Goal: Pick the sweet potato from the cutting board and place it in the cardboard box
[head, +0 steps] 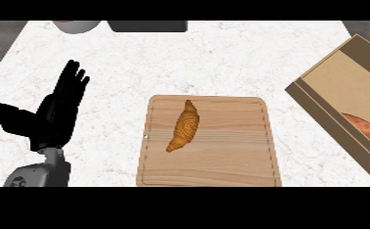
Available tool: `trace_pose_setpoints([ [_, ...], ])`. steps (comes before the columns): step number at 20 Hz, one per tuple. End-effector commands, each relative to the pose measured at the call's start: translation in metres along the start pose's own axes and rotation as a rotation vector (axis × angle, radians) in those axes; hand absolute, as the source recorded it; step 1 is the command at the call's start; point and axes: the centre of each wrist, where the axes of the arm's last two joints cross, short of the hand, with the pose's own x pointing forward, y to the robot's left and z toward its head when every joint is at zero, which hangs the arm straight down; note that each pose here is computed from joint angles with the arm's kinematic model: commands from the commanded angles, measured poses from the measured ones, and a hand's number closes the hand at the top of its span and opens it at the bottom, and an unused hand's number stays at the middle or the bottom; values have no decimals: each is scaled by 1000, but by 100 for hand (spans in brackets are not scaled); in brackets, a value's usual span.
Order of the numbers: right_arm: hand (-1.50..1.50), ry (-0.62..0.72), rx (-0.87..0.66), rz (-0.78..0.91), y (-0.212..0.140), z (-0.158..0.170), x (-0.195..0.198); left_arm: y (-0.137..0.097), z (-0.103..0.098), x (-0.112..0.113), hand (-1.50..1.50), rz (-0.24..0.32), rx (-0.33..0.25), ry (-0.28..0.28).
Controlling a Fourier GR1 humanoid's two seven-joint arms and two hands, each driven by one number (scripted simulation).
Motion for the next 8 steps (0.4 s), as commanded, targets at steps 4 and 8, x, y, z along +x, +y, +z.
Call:
trace_pose_setpoints([
  [4,-150,-28,-57,-61,-49,31,-21,-4,12,-7,0,-2,5,15],
  [8,-150,-19,-85,-49,-72,33,-26,-7,4,-1,0,-14,-15,-5],
])
